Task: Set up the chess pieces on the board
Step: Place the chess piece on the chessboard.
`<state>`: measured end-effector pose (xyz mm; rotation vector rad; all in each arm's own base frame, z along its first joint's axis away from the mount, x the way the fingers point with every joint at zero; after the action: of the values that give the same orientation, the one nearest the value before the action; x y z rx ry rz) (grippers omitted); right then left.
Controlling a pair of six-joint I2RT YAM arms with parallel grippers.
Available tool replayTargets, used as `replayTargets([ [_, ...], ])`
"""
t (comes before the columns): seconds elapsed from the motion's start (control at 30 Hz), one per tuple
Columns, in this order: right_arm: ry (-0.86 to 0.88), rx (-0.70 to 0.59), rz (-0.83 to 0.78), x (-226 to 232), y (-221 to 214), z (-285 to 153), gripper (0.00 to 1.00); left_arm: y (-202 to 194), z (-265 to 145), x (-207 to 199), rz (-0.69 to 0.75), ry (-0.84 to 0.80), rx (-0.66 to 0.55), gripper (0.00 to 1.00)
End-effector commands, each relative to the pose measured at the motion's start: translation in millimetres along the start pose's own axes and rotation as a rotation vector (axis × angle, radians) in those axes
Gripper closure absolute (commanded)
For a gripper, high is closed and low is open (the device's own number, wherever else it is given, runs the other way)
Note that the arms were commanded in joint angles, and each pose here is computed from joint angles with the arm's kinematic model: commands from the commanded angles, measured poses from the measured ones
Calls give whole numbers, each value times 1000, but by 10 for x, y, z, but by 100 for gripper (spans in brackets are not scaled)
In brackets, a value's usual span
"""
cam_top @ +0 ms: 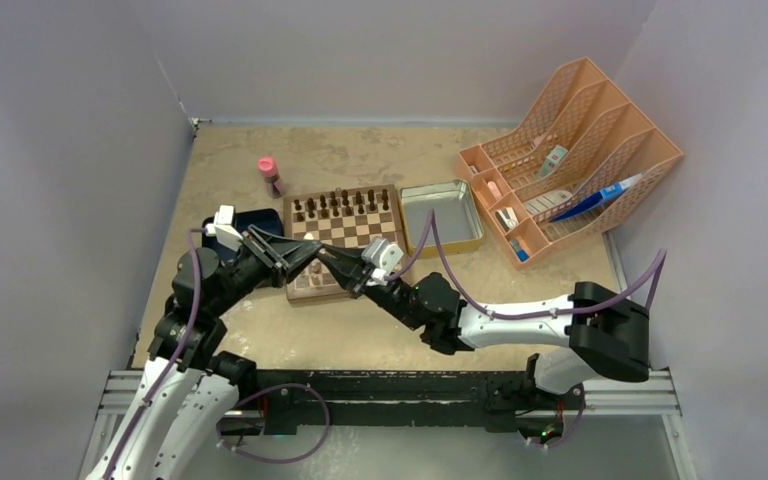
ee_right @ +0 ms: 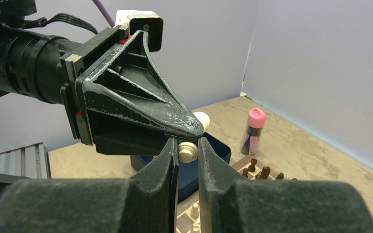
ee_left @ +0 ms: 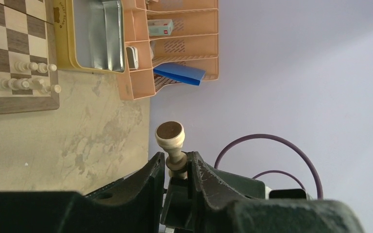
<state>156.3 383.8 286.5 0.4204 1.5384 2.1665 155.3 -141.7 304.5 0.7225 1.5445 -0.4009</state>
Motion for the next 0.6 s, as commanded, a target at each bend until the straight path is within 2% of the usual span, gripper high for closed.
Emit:
replayTargets([
  [0.0, -88, -131, 84, -85, 417, 56, 93, -29, -16, -55, 35, -13, 29, 68],
  [0.07, -90, -77, 112, -72, 348, 55, 94, -2, -1, 29, 87, 28, 8, 58],
  [0.2, -122, 1, 119, -102, 197, 7, 94, 132, 21, 170, 253, 129, -67, 45],
  [0.43, -173, 158, 155, -146, -18, -10, 96, 344, -1, 312, 506, 234, -169, 33],
  [0.57, -197, 246, 157, -202, -110, -16, 97, 354, -43, 178, 731, 143, -156, 33],
])
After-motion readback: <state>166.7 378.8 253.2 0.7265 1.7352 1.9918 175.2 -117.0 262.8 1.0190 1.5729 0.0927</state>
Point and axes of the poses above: each gripper's point midway between its finger pads, its own z axis out along the fingers, its own x axis along the line the jaws close on, y = z × x, the point moved 5 cm from there along -z, back along the fingers, and after that the axes turned 3 degrees about z, right-handed, at the moved point
